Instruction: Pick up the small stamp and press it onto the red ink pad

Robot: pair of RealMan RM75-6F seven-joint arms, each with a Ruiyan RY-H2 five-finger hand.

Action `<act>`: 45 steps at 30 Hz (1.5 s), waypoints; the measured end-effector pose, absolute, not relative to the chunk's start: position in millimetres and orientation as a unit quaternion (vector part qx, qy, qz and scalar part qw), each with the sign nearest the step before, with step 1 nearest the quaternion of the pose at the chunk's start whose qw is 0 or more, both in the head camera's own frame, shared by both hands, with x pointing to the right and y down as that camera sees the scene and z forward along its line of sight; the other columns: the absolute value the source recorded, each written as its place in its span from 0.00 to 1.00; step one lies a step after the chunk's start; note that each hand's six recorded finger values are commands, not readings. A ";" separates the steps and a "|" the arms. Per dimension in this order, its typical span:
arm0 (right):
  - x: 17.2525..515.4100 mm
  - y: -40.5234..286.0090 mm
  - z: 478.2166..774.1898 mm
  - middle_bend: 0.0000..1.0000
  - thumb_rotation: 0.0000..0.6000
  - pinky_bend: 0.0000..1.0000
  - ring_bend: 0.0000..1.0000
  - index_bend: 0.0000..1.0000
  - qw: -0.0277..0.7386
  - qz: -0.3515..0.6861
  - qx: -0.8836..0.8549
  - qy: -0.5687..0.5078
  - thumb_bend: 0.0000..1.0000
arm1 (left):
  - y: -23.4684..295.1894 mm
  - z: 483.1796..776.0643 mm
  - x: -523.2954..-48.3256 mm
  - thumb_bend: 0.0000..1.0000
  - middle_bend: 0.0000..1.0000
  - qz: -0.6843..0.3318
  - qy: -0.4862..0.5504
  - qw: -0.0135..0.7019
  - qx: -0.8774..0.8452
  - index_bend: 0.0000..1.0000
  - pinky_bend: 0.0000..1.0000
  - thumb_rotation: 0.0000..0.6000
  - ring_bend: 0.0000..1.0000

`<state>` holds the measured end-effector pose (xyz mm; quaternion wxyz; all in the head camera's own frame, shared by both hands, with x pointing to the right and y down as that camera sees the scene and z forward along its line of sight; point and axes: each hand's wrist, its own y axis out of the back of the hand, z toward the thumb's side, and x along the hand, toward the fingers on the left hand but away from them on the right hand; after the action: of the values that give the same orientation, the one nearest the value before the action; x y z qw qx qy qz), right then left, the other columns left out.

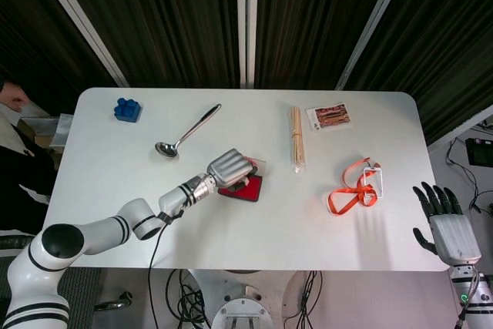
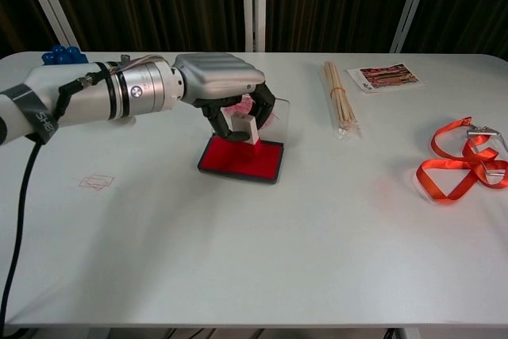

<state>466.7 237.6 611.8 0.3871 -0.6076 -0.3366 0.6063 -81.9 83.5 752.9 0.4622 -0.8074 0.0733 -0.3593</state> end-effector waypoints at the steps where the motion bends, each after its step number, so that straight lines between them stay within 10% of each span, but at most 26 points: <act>1: 467.2 237.5 611.8 0.00 1.00 0.00 0.00 0.00 0.387 0.607 -0.607 -0.337 0.23 | 83.7 754.7 -81.6 0.45 0.56 -0.360 0.073 0.462 -0.807 0.57 0.99 1.00 0.91; 23: 468.9 238.1 612.2 0.00 1.00 0.00 0.00 0.00 0.385 0.609 -0.605 -0.338 0.23 | 90.9 772.2 -81.6 0.47 0.56 -0.364 0.064 0.466 -0.804 0.58 1.00 1.00 0.92; 45: 473.3 238.9 613.0 0.00 1.00 0.00 0.00 0.00 0.382 0.607 -0.607 -0.342 0.25 | 95.0 705.1 -195.5 0.46 0.57 -0.405 0.061 0.487 -0.771 0.59 1.00 1.00 0.92</act>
<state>473.3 238.9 613.0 0.3824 -0.6068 -0.3415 0.6074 -195.5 95.0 705.1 0.4875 -0.7713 0.0613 -0.4046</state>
